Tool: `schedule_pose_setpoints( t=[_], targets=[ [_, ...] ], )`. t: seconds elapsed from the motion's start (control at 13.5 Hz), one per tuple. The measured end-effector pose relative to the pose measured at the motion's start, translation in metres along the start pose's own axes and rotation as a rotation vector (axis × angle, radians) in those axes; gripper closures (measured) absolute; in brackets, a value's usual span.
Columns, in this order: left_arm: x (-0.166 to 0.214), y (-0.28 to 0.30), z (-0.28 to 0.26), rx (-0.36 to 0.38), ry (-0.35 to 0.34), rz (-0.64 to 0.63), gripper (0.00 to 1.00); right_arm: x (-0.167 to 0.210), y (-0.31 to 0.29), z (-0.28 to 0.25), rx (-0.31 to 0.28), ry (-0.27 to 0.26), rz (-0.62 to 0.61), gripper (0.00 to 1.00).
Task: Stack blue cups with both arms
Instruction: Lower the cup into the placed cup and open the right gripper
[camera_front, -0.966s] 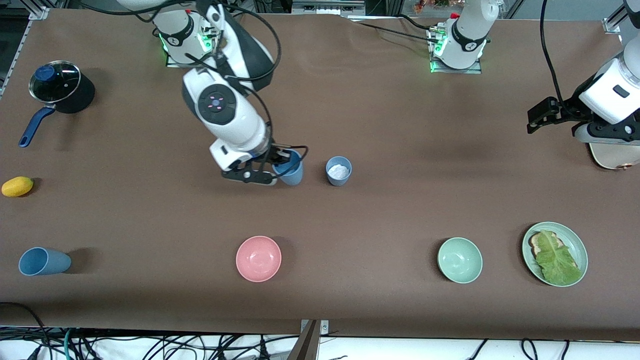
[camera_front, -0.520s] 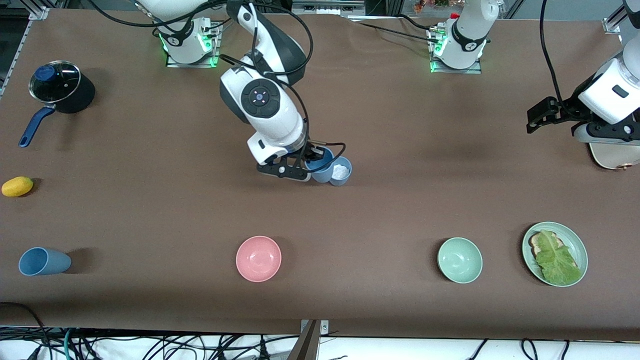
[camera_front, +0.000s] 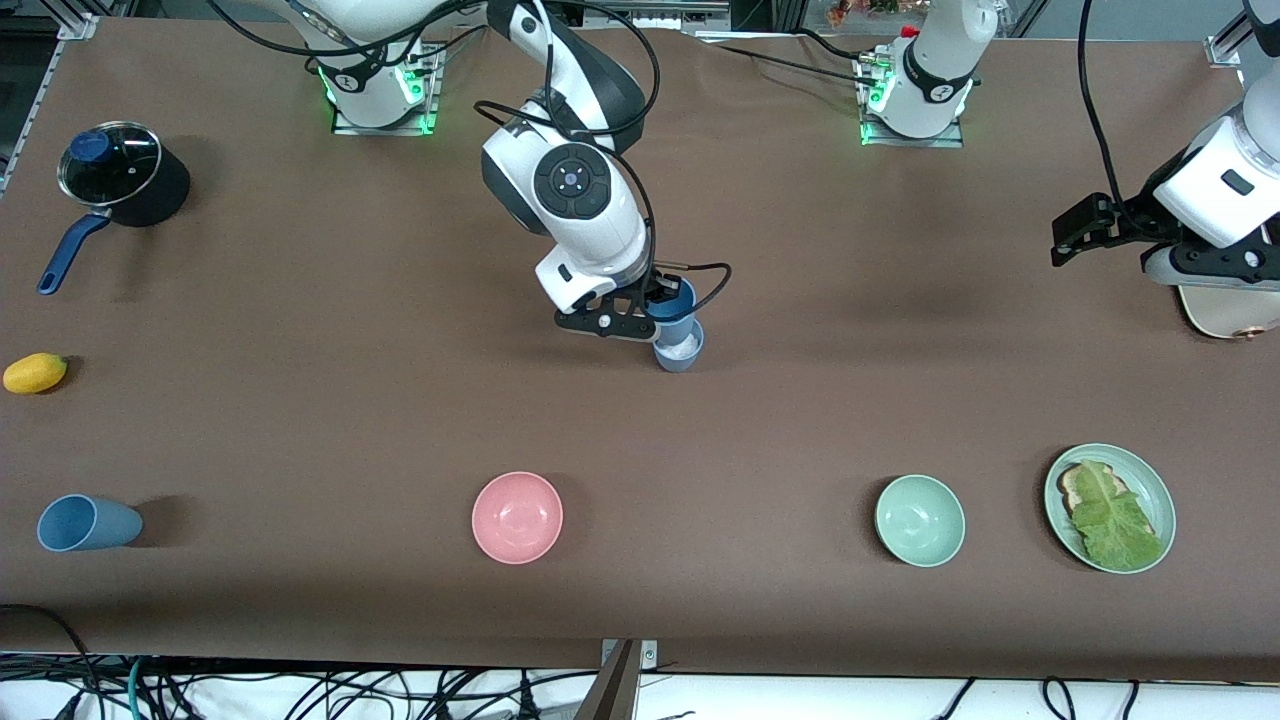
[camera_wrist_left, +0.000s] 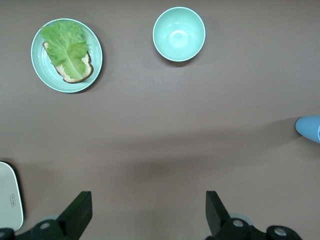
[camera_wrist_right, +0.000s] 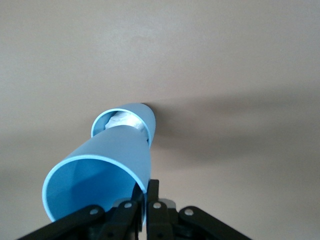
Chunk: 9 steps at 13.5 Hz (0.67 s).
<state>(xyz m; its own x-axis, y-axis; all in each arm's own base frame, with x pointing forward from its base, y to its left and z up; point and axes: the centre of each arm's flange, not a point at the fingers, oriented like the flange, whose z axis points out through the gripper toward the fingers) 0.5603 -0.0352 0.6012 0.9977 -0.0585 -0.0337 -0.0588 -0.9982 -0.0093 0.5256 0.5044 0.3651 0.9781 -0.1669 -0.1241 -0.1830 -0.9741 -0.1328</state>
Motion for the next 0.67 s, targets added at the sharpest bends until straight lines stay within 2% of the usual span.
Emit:
schedule_pose_setpoints(
  t=[0.67],
  targets=[
    [0.0000, 0.0001, -0.0001, 0.000, 0.000, 0.000, 0.00, 0.0024, -0.0053, 0.0040, 0.008, 0.000, -0.002, 0.96]
  ],
)
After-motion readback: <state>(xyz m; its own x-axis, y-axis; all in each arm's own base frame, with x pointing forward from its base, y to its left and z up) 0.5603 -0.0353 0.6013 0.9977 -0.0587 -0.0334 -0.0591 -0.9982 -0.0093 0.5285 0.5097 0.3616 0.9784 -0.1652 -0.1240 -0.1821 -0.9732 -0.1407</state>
